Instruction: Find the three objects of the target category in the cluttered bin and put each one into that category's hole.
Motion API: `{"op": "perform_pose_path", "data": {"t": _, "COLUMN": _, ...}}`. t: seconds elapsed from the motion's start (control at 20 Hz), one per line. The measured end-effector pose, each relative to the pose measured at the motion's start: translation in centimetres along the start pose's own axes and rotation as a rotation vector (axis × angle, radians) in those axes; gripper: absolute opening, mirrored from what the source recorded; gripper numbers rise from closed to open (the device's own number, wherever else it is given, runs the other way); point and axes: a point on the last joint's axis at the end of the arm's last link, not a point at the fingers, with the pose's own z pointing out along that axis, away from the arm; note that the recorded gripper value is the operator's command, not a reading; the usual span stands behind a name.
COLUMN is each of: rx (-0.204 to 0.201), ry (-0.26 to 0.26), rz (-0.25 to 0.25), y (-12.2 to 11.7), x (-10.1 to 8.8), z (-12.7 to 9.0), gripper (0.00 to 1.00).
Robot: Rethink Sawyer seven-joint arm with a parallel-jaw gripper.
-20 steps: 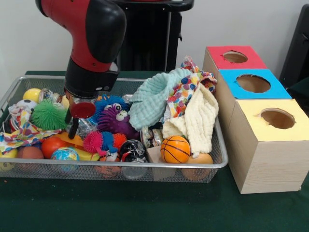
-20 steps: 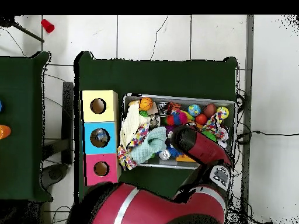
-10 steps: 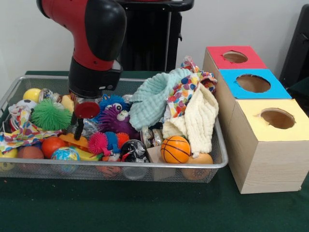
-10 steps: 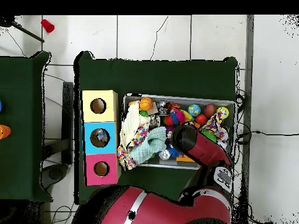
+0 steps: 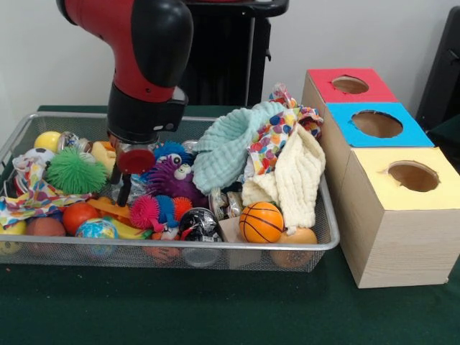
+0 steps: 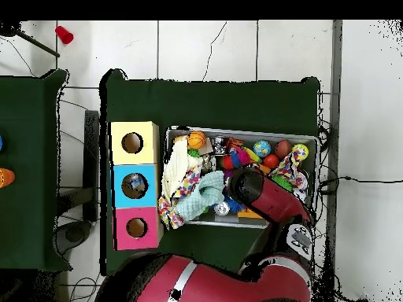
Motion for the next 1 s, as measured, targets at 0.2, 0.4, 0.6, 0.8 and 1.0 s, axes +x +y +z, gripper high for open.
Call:
{"op": "perform_pose_path", "data": {"t": 0.2, "rx": 0.008, "ry": 0.037, "rz": -0.01, "y": 0.3, "x": 0.6, "z": -0.8, "gripper": 1.0}}
{"op": "perform_pose_path", "data": {"t": 0.4, "rx": 0.025, "ry": 0.076, "rz": -0.021, "y": 0.4, "x": 1.2, "z": -1.3, "gripper": 1.0}}
{"op": "perform_pose_path", "data": {"t": 0.6, "rx": 0.067, "ry": 0.127, "rz": -0.045, "y": 0.0, "x": 2.4, "z": -1.8, "gripper": 1.0}}
{"op": "perform_pose_path", "data": {"t": 0.8, "rx": 0.098, "ry": 0.157, "rz": -0.069, "y": -0.3, "x": 3.6, "z": -1.7, "gripper": 1.0}}
{"op": "perform_pose_path", "data": {"t": 1.0, "rx": 0.124, "ry": 0.157, "rz": -0.095, "y": -0.6, "x": 4.7, "z": -0.4, "gripper": 1.0}}
